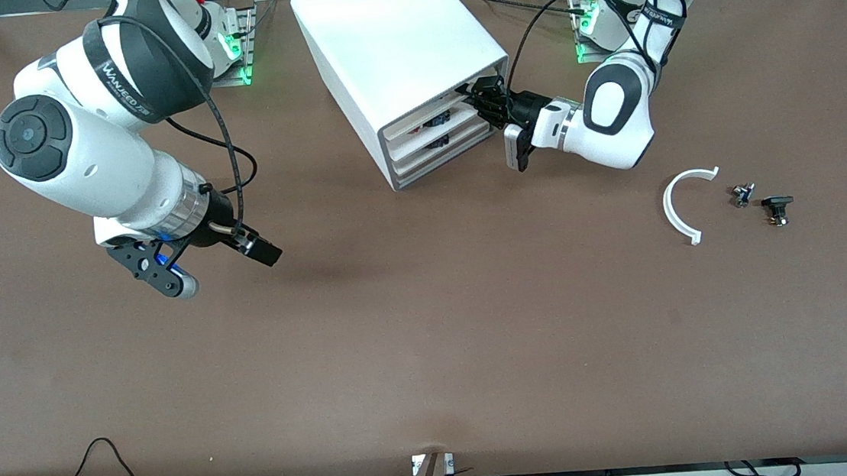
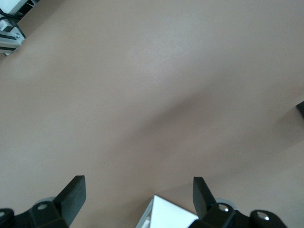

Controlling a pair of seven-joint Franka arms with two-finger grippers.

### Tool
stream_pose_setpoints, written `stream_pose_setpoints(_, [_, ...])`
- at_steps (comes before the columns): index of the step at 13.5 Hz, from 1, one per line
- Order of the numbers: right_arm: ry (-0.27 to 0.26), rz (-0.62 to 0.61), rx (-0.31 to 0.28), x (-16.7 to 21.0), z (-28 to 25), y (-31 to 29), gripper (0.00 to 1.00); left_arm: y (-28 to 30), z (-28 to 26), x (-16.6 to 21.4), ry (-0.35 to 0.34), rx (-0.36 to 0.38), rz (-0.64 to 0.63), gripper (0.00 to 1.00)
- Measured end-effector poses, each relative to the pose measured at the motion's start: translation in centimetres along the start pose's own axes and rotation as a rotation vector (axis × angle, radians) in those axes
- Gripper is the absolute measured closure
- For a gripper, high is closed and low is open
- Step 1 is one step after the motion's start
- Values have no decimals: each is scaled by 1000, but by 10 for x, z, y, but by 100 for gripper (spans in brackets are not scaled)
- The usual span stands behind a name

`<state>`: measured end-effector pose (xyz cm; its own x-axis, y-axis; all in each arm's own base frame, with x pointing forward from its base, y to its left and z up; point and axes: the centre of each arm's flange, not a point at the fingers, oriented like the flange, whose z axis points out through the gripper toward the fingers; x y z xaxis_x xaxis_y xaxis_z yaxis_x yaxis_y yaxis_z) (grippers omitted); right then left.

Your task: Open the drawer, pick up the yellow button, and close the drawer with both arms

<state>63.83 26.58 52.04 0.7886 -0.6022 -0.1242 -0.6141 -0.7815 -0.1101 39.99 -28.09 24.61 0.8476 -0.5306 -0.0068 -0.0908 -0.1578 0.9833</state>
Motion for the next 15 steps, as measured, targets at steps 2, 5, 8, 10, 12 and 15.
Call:
stream_pose_setpoints(2, [-10, 36, 22, -7, 0, -12, 0, 0, 0, 0, 1, -1, 7, 85])
stream_pose_setpoints(5, [-9, 82, 37, -24, 5, -33, 0, -1, -2, 0, 4, -1, 6, 85])
stream_pose_setpoints(8, [-6, 126, 58, -46, 12, -53, 0, -4, -22, 3, 27, 10, 9, 86])
stream_pose_setpoints(10, [-6, 156, 69, -60, 18, -62, 0, -5, -56, 16, 48, 42, 24, 86])
stream_pose_setpoints(12, [-4, 190, 86, -72, 23, -72, 0, -9, -91, 30, 77, 65, 31, 86])
stream_pose_setpoints(15, [-18, 275, 127, -97, 33, -89, 0, -20, -128, 46, 118, 72, 41, 86])
